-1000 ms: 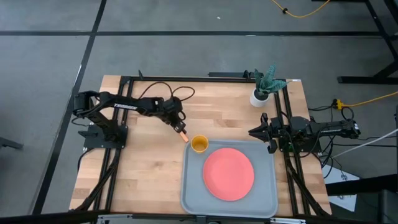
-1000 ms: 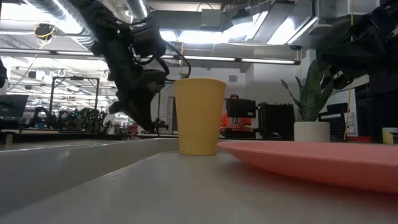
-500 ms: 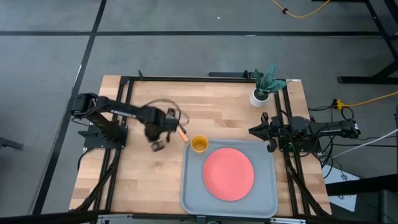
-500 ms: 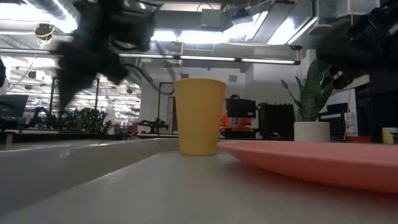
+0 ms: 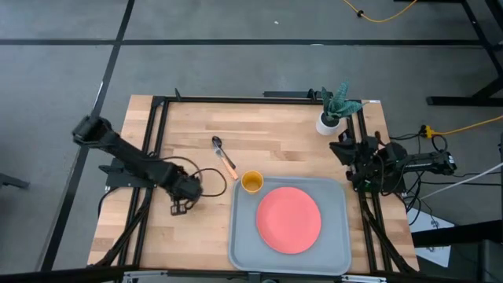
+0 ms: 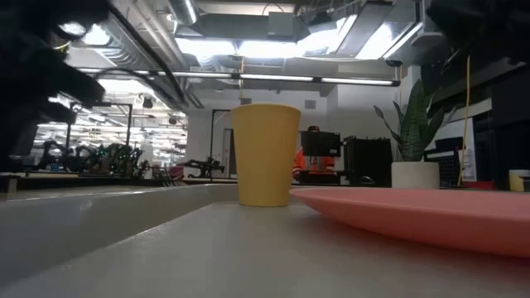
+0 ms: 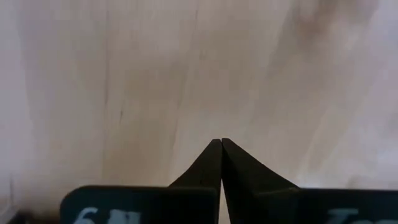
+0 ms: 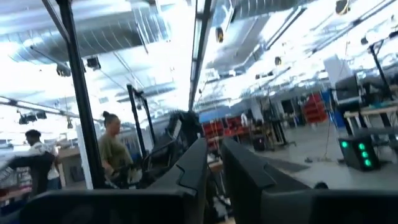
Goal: Pick and place plate/cup/fork/spoon on tray
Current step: Put the black spoon on the light blue serving tray to the right of the pink plate
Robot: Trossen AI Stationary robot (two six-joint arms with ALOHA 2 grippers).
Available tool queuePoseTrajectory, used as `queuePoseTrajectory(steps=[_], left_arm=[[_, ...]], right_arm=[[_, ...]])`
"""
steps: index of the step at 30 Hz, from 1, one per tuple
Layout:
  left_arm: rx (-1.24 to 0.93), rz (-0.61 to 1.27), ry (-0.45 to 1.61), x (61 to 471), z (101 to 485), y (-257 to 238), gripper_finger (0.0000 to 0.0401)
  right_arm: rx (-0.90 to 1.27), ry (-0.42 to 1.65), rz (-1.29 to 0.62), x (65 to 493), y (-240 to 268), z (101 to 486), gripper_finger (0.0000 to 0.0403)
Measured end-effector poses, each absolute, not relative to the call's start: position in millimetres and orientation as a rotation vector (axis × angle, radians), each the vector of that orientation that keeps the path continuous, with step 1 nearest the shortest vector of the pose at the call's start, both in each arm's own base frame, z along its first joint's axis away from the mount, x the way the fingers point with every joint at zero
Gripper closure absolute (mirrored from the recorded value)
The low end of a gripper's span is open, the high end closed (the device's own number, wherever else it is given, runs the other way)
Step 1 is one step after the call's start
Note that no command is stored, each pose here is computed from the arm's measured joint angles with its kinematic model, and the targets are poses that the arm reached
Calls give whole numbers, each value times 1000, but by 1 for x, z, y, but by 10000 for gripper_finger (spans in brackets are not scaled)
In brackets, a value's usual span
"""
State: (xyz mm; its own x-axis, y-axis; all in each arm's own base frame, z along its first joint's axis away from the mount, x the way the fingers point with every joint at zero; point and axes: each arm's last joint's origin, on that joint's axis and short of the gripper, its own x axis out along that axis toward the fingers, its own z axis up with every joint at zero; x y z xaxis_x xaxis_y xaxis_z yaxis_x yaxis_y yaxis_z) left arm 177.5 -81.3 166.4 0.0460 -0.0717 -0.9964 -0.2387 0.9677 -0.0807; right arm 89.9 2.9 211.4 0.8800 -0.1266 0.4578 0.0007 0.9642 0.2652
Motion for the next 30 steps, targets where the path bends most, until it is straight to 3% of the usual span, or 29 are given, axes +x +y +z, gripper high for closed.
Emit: queuePoseTrajectory(steps=[7,14,20,26,30], left_arm=[[-162,138,1086,161,190,-69,401],[-98,54,581,153,204,-60,401],[-31,-2,276,149,201,-52,401],[41,-65,2,149,199,-41,401],[45,-116,-34,149,194,-33,401]], right_arm=[[202,-610,-112,93,2,223,347],[89,-550,-147,122,5,263,347],[-34,-256,-240,182,1,296,347],[75,122,-455,236,-29,309,347],[120,230,-422,272,-50,315,347]])
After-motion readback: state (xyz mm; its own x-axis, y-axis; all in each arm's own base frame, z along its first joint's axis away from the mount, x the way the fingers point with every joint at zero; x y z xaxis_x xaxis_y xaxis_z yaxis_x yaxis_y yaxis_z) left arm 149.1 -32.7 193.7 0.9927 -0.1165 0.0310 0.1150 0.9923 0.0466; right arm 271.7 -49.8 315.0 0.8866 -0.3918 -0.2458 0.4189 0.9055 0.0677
